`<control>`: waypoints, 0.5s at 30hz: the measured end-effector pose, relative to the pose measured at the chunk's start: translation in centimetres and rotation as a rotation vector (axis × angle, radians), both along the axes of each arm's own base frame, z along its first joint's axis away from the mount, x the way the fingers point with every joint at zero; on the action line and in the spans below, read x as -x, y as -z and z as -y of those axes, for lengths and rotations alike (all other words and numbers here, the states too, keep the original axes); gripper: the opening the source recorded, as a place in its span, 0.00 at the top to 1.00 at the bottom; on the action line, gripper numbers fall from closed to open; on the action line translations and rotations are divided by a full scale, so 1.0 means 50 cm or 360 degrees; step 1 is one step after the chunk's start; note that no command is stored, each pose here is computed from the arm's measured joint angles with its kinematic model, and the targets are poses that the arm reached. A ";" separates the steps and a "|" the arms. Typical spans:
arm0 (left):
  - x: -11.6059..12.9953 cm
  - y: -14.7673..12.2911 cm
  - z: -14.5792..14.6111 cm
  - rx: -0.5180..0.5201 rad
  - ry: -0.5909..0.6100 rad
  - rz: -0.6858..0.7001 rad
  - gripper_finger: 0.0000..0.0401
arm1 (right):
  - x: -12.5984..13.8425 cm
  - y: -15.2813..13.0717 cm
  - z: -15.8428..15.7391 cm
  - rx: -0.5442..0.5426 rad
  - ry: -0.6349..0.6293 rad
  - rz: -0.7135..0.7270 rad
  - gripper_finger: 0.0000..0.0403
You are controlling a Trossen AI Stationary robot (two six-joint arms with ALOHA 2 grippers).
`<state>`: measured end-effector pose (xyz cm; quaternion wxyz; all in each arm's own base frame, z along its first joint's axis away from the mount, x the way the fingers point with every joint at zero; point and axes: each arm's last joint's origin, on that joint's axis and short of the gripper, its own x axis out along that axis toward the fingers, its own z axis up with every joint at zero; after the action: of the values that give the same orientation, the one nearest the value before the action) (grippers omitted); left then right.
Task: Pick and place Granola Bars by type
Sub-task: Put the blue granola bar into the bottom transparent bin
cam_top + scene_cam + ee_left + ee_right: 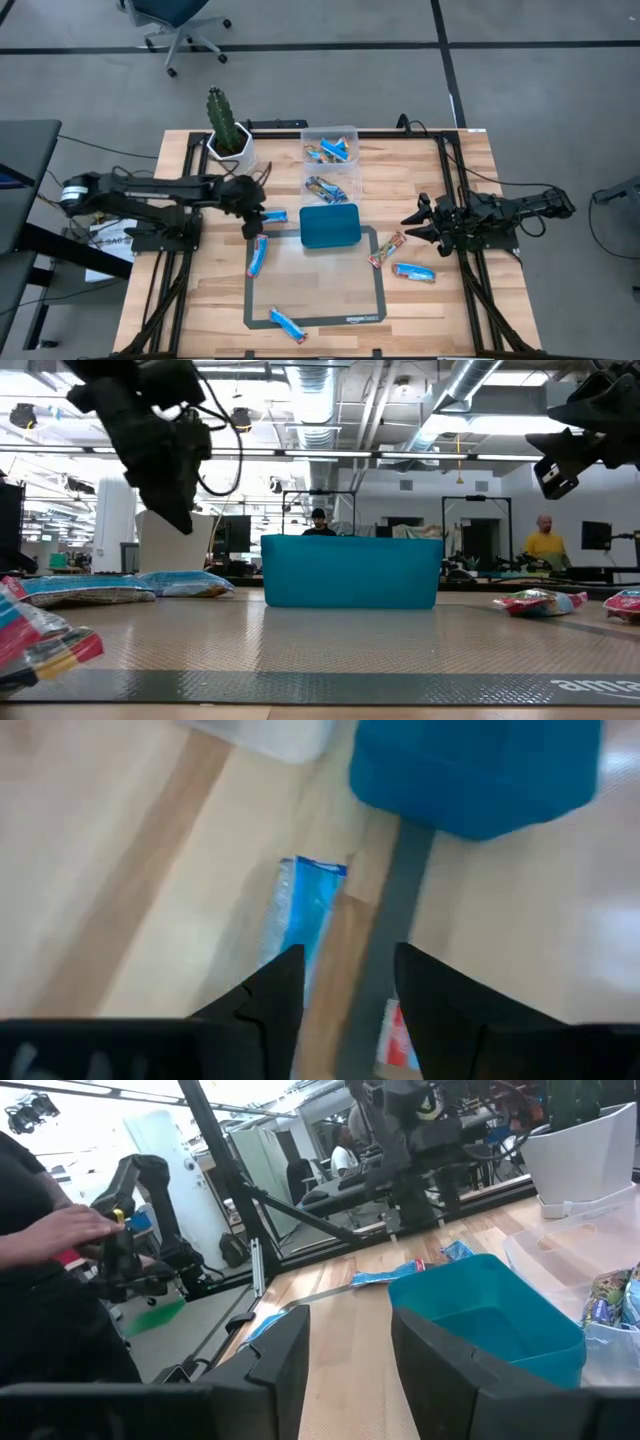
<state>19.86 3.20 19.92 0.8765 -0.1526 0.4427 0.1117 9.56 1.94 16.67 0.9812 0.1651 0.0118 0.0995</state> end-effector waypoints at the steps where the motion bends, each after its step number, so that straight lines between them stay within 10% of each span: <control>1: -0.007 0.001 -0.002 -0.0034 0.0014 -0.0036 0.60 | 0.000 0.000 0.000 0.0000 0.0000 0.0000 0.67; 15: -0.046 0.057 -0.013 -0.0141 0.0107 -0.0448 0.46 | 0.000 0.000 0.000 0.0000 0.0000 0.0000 0.67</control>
<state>22.18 3.85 17.08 0.8149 -0.0816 0.5608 0.1220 9.56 1.94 16.67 0.9812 0.1652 0.0119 0.0994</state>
